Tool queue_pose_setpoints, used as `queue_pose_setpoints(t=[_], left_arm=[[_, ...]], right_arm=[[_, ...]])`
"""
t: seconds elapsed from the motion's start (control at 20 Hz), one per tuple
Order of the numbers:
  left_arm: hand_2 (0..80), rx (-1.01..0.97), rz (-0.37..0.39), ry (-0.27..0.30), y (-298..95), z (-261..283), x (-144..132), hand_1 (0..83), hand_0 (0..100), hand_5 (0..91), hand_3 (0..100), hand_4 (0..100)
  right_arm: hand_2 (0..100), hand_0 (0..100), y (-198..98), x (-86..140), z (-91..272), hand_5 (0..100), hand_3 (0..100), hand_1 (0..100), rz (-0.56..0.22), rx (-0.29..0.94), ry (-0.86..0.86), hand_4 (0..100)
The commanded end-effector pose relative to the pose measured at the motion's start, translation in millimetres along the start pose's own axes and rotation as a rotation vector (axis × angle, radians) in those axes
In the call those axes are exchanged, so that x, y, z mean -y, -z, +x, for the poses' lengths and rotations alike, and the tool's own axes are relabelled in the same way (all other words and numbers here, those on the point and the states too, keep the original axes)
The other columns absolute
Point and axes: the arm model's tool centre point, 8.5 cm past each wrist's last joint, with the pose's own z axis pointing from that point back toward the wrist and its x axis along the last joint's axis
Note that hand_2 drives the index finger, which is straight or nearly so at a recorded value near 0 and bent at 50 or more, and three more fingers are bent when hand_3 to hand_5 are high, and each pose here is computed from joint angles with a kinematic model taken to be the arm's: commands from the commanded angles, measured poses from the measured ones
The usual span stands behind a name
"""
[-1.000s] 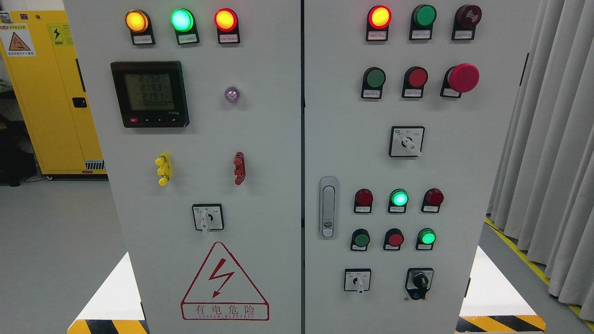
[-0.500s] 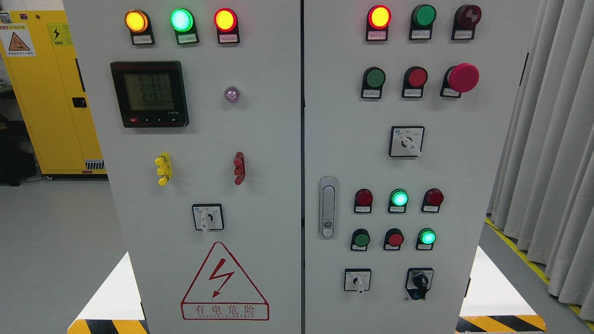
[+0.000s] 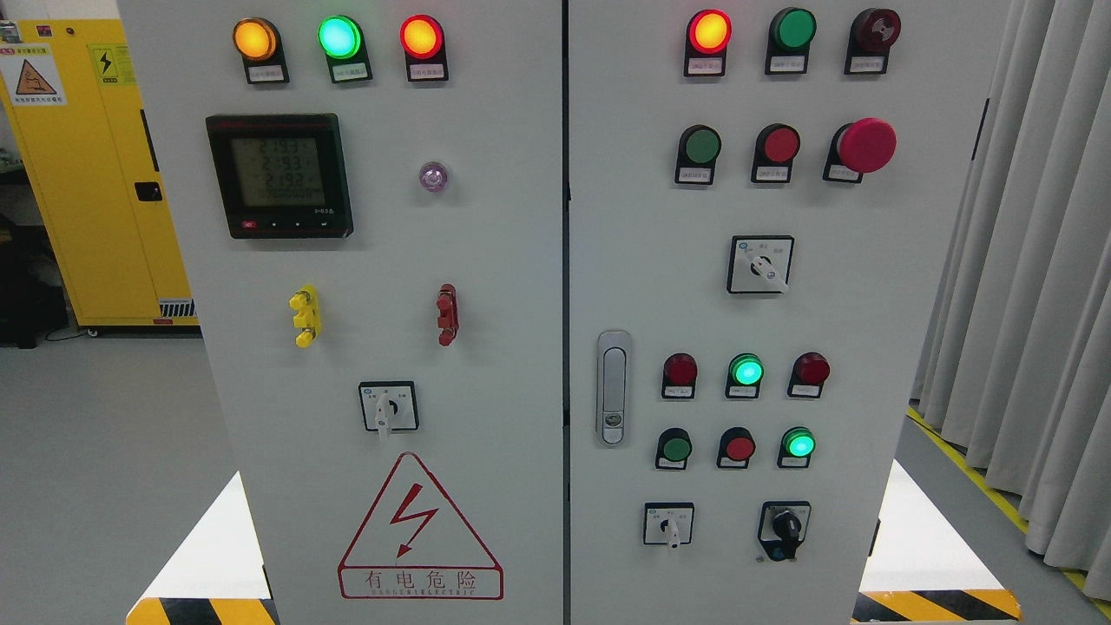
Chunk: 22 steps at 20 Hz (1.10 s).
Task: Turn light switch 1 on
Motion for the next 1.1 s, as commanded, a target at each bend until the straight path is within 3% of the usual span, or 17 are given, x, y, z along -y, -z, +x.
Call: queue_pose_setpoints(t=[0.0,0.3,1.05], left_arm=[[50.7,0.112,0.014,-0.051,19.1,53.4,29.7,67.2,10,74.0,71,86],[55.5,0.102,0.038,-0.053,36.6,68.3,32.4,70.2,10,75.7,74,88],[56.5,0.075,0.108,-0.046,68.9,104.8,41.6,69.6,9,77.6,77,90]], right_arm=[[4,0,0.0,0.2,-0.7,0,0,50,-0.002,-0.008,0.028,0],[4,0,0.0,0.2,-0.7,0,0,50,-0.002,-0.008,0.028,0],[4,0,0.0,0.2,-0.7,0,0,50,-0.002,-0.008,0.028,0]])
